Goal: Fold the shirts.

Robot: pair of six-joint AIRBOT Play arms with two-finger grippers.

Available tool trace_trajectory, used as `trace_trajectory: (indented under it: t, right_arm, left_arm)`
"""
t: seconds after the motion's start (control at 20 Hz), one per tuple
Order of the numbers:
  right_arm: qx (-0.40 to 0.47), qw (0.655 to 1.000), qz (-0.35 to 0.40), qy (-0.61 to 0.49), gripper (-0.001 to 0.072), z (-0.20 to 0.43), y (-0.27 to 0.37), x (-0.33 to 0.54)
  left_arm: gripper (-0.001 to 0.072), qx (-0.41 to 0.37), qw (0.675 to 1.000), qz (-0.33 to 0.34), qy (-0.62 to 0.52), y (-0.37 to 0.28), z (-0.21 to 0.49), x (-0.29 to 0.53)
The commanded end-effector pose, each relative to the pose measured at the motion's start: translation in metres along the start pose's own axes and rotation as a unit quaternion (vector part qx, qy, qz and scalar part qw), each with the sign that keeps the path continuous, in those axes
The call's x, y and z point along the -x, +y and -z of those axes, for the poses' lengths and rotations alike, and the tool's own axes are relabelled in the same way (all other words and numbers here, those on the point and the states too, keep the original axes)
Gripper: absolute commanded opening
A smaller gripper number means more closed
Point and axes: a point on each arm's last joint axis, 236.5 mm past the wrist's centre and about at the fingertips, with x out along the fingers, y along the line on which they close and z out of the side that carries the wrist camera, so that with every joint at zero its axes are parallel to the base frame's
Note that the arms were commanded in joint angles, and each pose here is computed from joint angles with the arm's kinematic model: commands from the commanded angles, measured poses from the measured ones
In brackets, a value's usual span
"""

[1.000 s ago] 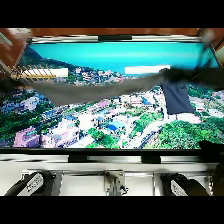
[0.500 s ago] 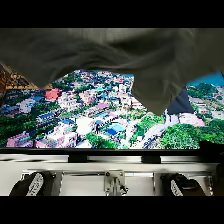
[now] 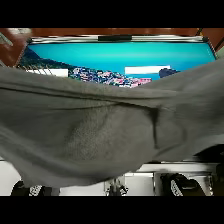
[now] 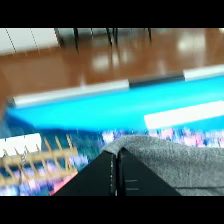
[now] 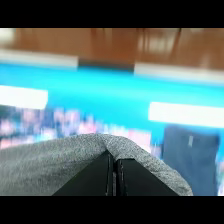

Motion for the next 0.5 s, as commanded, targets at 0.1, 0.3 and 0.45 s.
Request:
trace_trajectory:
  t: [0.1, 0.3, 0.45]
  right_arm:
    - [-0.073, 0.947, -0.019, 0.313, 0.0057, 0.153, -0.011, -0.101]
    - [-0.131, 0.934, -0.046, 0.329, 0.0057, 0.218, -0.016, -0.236]
    - [-0.205, 0.922, -0.075, 0.321, 0.0057, 0.255, -0.011, -0.333]
  left_arm:
    - [0.0029, 0.140, 0.958, 0.056, 0.246, 0.022, 0.177, -0.084]
    - [0.0029, 0.231, 0.912, 0.068, 0.331, 0.041, 0.296, -0.162]
    - [0.0030, 0.250, 0.904, 0.072, 0.339, 0.043, 0.339, -0.245]
